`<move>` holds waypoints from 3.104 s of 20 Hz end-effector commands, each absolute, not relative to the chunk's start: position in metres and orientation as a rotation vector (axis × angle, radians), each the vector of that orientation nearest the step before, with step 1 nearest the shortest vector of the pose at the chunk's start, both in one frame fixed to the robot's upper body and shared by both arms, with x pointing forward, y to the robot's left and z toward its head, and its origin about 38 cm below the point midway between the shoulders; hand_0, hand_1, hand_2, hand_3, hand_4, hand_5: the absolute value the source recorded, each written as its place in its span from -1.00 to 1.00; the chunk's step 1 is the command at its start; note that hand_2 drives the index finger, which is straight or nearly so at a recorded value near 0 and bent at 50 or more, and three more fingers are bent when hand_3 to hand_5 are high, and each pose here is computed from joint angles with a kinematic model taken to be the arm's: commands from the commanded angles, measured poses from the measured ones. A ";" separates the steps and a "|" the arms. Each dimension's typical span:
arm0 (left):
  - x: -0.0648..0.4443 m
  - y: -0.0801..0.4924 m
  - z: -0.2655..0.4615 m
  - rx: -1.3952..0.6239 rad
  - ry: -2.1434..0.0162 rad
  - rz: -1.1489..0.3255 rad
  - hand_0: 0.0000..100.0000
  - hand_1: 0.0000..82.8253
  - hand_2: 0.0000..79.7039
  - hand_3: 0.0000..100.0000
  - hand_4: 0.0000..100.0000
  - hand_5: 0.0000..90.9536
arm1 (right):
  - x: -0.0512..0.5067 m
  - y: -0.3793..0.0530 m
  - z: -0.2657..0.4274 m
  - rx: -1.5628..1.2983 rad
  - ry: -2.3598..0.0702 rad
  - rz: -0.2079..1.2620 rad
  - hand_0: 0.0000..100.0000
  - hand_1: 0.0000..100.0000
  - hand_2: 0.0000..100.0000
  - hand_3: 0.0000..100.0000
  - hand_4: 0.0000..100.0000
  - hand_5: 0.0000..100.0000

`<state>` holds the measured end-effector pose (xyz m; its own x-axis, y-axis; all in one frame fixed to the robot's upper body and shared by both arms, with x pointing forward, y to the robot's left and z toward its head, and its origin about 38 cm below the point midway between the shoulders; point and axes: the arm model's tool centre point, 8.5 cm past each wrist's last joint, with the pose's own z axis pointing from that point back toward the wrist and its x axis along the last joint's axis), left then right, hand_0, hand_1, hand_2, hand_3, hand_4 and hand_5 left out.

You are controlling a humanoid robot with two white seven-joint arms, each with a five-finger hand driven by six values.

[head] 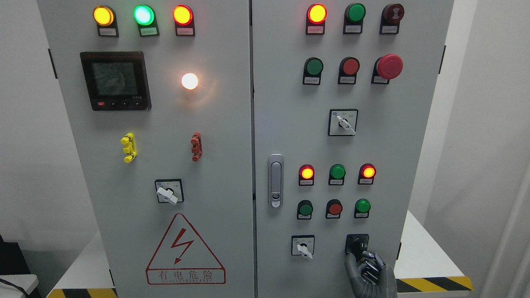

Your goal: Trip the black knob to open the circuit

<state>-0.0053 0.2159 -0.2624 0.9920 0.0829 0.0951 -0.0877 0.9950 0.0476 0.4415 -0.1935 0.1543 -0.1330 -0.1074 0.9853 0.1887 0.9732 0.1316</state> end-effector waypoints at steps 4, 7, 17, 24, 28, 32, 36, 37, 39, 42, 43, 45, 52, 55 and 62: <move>0.000 0.216 -0.262 0.049 -0.101 0.053 -0.76 -0.06 -1.00 -1.00 -1.00 -1.00 | 0.442 -0.189 0.157 -0.035 -1.699 -0.241 0.29 0.60 0.26 0.90 0.93 0.95; 0.000 0.216 -0.262 0.049 -0.101 0.052 -0.76 -0.06 -1.00 -1.00 -1.00 -1.00 | 0.443 -0.189 0.159 -0.034 -1.703 -0.243 0.29 0.60 0.26 0.91 0.93 0.95; 0.000 0.216 -0.262 0.049 -0.101 0.053 -0.76 -0.06 -1.00 -1.00 -1.00 -1.00 | 0.443 -0.185 0.159 0.034 -1.689 -0.274 0.27 0.59 0.26 0.91 0.93 0.95; 0.000 0.216 -0.262 0.049 -0.101 0.053 -0.76 -0.06 -1.00 -1.00 -1.00 -1.00 | 0.443 -0.184 0.159 0.040 -1.690 -0.269 0.26 0.59 0.27 0.91 0.94 0.95; 0.000 0.216 -0.262 0.049 -0.101 0.053 -0.76 -0.06 -1.00 -1.00 -1.00 -1.00 | 0.443 -0.181 0.160 0.049 -1.692 -0.261 0.26 0.59 0.27 0.92 0.94 0.95; 0.000 0.215 -0.262 0.047 -0.101 0.052 -0.76 -0.06 -1.00 -1.00 -1.00 -1.00 | 0.443 -0.180 0.160 0.060 -1.694 -0.248 0.25 0.59 0.27 0.92 0.94 0.95; 0.000 0.216 -0.262 0.049 -0.101 0.053 -0.76 -0.06 -1.00 -1.00 -1.00 -1.00 | 0.443 -0.179 0.161 0.063 -1.698 -0.246 0.25 0.59 0.27 0.92 0.94 0.95; 0.000 0.216 -0.262 0.049 -0.101 0.053 -0.76 -0.06 -1.00 -1.00 -1.00 -1.00 | 0.443 -0.179 0.161 0.063 -1.698 -0.246 0.25 0.59 0.27 0.92 0.94 0.95; 0.000 0.216 -0.262 0.049 -0.101 0.053 -0.76 -0.06 -1.00 -1.00 -1.00 -1.00 | 0.443 -0.179 0.161 0.064 -1.700 -0.246 0.24 0.59 0.27 0.92 0.94 0.95; 0.000 0.216 -0.262 0.049 -0.101 0.053 -0.76 -0.06 -1.00 -1.00 -1.00 -1.00 | 0.443 -0.177 0.162 0.071 -1.704 -0.241 0.24 0.59 0.28 0.92 0.94 0.95; 0.000 0.216 -0.262 0.049 -0.101 0.052 -0.76 -0.06 -1.00 -1.00 -1.00 -1.00 | 0.443 -0.176 0.163 0.072 -1.705 -0.240 0.24 0.59 0.28 0.92 0.94 0.95; 0.000 0.216 -0.262 0.049 -0.101 0.052 -0.76 -0.06 -1.00 -1.00 -1.00 -1.00 | 0.442 -0.176 0.163 0.075 -1.710 -0.238 0.25 0.59 0.28 0.93 0.94 0.95; 0.000 0.216 -0.262 0.049 -0.101 0.052 -0.76 -0.06 -1.00 -1.00 -1.00 -1.00 | 0.442 -0.175 0.163 0.078 -1.711 -0.238 0.25 0.59 0.29 0.93 0.95 0.95; 0.000 0.215 -0.262 0.048 -0.101 0.053 -0.76 -0.06 -1.00 -1.00 -1.00 -1.00 | 0.442 -0.175 0.163 0.075 -1.709 -0.238 0.24 0.59 0.29 0.93 0.95 0.95; 0.000 0.215 -0.262 0.048 -0.101 0.053 -0.76 -0.06 -1.00 -1.00 -1.00 -1.00 | 0.442 -0.176 0.162 0.071 -1.710 -0.238 0.24 0.59 0.28 0.93 0.95 0.95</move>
